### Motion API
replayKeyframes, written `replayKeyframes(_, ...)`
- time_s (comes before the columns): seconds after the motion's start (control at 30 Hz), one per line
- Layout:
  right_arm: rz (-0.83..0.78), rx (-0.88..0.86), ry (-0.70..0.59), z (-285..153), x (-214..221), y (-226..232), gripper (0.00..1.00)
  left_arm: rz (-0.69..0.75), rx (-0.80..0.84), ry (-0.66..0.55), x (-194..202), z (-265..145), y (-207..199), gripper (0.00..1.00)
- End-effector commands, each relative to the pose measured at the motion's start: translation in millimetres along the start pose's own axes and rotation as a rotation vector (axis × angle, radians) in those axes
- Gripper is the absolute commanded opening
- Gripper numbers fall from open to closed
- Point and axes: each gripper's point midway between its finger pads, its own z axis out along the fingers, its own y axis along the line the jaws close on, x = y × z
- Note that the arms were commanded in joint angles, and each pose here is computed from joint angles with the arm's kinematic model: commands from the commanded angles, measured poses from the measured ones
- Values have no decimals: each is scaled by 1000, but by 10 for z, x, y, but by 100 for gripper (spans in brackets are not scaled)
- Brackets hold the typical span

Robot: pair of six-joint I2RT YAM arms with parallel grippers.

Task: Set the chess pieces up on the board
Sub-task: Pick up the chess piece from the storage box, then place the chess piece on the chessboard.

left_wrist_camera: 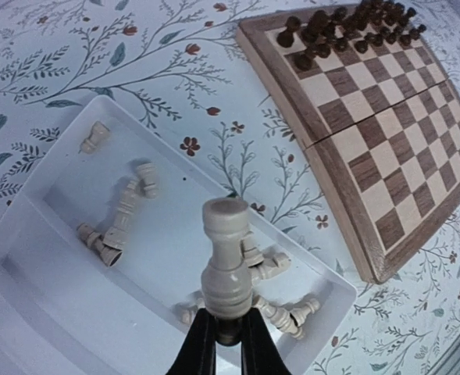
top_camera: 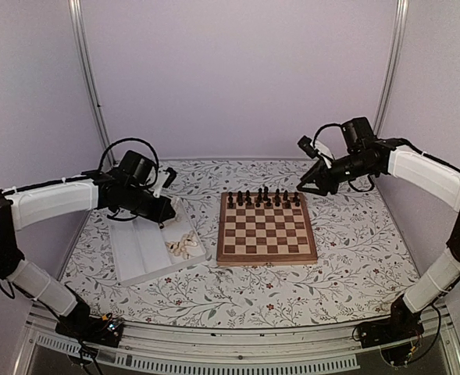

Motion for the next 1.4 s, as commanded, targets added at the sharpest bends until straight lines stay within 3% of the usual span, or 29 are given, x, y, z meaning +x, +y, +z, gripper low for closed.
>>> replayKeyframes(0.0,37,-180,-90,39,-509,251,43,146,259,-217,-320,-311,-678,0)
replayKeyframes(0.13,80,-344,-109,215,-820,497,47,187,381,-309,-430,-505,-1022,0)
replayKeyframes(0.3,129,-534,-100,446,-1038,819,51,232,452,-319,-458,-524,-1354,0)
replayKeyframes(0.63,154,-641,-59,717,-1150,1104,60,301,534,-286,-485,-436,-1813,0)
replayKeyframes(1.1,176,-685,-15,870,-1031,1241,44,338,575,-268,-493,-380,-2055,0)
replayKeyframes(1.3,188,-710,-9,878,-994,1269,22,341,574,-262,-486,-345,-2081,0)
replayKeyframes(1.37,193,-716,-4,875,-974,1282,20,340,567,-265,-495,-343,-2078,0)
